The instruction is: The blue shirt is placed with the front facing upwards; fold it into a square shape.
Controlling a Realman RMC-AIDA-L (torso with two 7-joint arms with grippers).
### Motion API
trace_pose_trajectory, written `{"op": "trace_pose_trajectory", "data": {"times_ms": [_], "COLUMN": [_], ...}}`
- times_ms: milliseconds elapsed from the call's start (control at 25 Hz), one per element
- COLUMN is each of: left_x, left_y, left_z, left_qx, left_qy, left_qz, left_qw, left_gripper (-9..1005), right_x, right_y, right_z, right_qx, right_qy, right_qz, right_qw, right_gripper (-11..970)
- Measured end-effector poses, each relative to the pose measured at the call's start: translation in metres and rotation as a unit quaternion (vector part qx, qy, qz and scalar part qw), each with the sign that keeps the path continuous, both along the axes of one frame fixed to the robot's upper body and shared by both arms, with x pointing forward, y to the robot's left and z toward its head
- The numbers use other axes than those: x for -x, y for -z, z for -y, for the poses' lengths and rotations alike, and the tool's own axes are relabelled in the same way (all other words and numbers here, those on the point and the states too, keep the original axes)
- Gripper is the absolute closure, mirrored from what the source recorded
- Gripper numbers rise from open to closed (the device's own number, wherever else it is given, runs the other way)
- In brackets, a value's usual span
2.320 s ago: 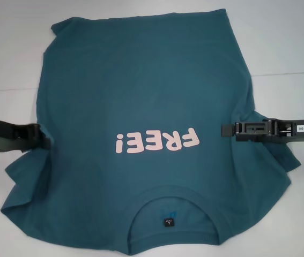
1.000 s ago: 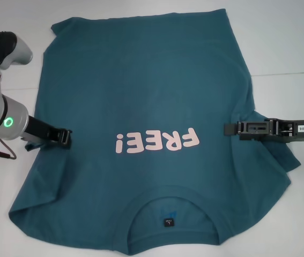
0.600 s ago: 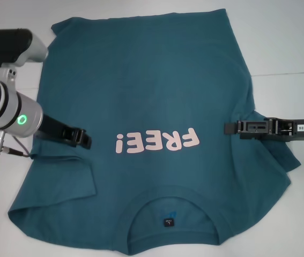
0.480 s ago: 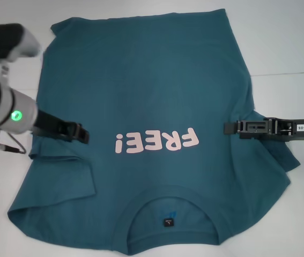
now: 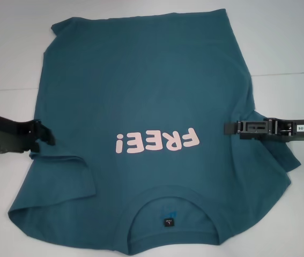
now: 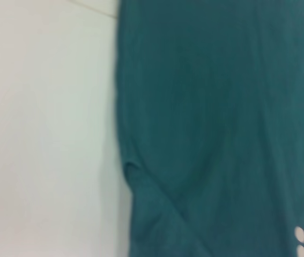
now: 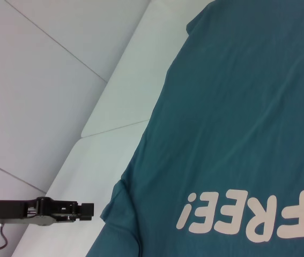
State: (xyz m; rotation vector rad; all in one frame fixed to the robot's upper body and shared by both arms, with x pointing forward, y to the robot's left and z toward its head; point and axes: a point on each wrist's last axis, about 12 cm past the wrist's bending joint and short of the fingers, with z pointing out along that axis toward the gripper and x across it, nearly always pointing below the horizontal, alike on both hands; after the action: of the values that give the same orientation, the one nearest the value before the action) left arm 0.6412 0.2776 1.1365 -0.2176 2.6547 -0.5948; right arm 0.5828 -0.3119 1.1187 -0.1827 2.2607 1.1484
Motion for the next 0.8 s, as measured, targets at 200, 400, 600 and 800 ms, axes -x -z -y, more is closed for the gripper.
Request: {"op": "trace_pose_trajectory", "data": {"times_ms": [200, 400, 600, 800], "left_x": [0.000, 0.002, 0.003, 0.003], "left_y": [0.012, 0.021, 0.027, 0.032], "left_z": [-0.013, -0.020, -0.023, -0.025], "left_qx": [0.008, 0.007, 0.006, 0.004], "left_qy": [-0.036, -0.054, -0.066, -0.073], "left_qz": [0.001, 0.004, 0.003, 0.006], "left_qw": [0.999, 0.998, 0.998, 0.997], "left_gripper": [557, 537, 518, 499], "right_x": [0.000, 0.001, 0.001, 0.001], "right_y": [0.000, 0.001, 0.001, 0.002], "right_z": [-0.001, 0.000, 0.000, 0.000], "right_qx": [0.001, 0.000, 0.001, 0.001], "right_qy": [-0.002, 0.000, 0.000, 0.001], "right_qz": [-0.001, -0.002, -0.002, -0.003], "right_qw": [1.000, 1.000, 1.000, 1.000], "right_gripper": [45, 45, 45, 45]}}
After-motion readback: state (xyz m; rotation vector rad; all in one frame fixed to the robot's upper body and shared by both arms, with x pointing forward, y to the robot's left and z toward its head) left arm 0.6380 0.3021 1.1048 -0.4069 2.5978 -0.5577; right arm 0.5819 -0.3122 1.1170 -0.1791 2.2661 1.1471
